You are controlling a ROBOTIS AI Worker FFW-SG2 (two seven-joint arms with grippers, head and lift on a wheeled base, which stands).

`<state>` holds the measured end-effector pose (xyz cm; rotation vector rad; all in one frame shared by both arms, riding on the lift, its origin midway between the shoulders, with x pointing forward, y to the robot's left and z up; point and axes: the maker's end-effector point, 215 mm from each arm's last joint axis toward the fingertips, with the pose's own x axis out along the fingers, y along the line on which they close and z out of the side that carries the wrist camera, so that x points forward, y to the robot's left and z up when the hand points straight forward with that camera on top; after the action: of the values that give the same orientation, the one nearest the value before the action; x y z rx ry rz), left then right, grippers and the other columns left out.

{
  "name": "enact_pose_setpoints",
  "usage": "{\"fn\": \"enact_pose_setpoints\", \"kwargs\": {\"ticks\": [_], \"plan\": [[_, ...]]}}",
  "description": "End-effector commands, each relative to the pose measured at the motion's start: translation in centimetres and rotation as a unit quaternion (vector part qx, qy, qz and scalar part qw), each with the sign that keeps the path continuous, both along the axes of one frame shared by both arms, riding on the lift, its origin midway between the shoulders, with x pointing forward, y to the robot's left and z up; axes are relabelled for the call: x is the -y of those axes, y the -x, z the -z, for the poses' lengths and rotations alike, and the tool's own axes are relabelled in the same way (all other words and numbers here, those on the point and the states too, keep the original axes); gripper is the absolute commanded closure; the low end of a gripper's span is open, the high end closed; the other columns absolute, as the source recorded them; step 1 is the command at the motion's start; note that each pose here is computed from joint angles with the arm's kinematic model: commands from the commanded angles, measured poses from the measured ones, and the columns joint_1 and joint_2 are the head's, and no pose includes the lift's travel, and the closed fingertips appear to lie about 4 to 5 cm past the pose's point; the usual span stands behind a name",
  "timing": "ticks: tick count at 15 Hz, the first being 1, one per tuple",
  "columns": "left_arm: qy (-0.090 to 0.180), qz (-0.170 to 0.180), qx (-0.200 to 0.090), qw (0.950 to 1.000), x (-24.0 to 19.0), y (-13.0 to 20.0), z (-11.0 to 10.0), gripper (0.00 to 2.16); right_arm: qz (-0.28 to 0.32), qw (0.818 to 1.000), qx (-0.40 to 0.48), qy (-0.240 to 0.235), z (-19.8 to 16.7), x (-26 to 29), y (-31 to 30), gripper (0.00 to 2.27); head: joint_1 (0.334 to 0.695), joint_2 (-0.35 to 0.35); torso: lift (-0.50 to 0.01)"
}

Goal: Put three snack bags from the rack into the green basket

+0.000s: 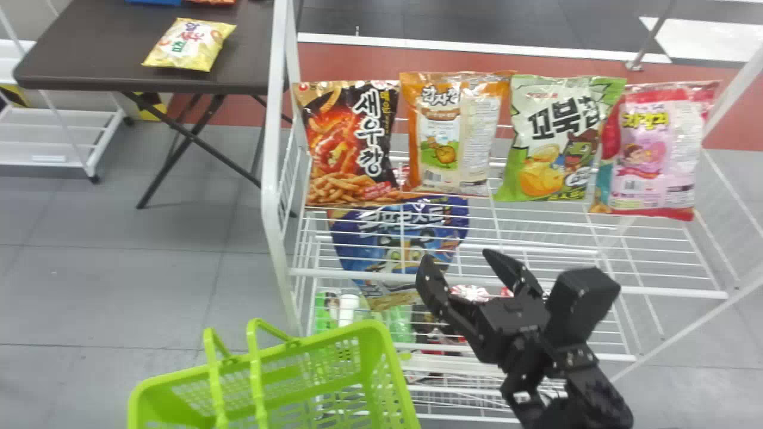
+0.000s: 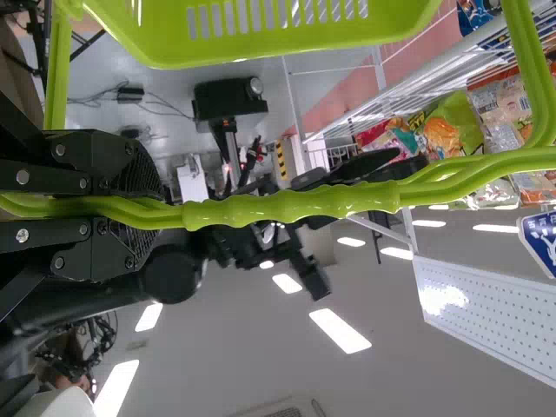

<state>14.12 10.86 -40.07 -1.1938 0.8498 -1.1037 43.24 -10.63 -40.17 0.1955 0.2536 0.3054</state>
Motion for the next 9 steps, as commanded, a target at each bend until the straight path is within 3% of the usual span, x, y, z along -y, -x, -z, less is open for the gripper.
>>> {"fn": "enact_pose_setpoints", "kwargs": {"ticks": [1,5,9], "plan": [[0.006,0.000,0.000,1.0000,0.0,-0.1,-0.3,2.15,-0.018,1.000,0.007,-0.001,-0.6,-2.9,-3.7,0.09,0.695,-0.002,0.000],[0.008,0.000,0.005,1.0000,0.1,-1.2,-0.5,2.15,-0.035,0.999,0.013,0.017,-1.5,-6.5,-8.8,0.09,0.695,0.078,0.000],[0.021,0.002,-0.006,0.9998,0.2,-2.4,-0.3,2.15,-0.030,0.998,0.024,0.041,-2.1,-7.1,-13.7,0.09,0.695,0.113,0.000]]}}
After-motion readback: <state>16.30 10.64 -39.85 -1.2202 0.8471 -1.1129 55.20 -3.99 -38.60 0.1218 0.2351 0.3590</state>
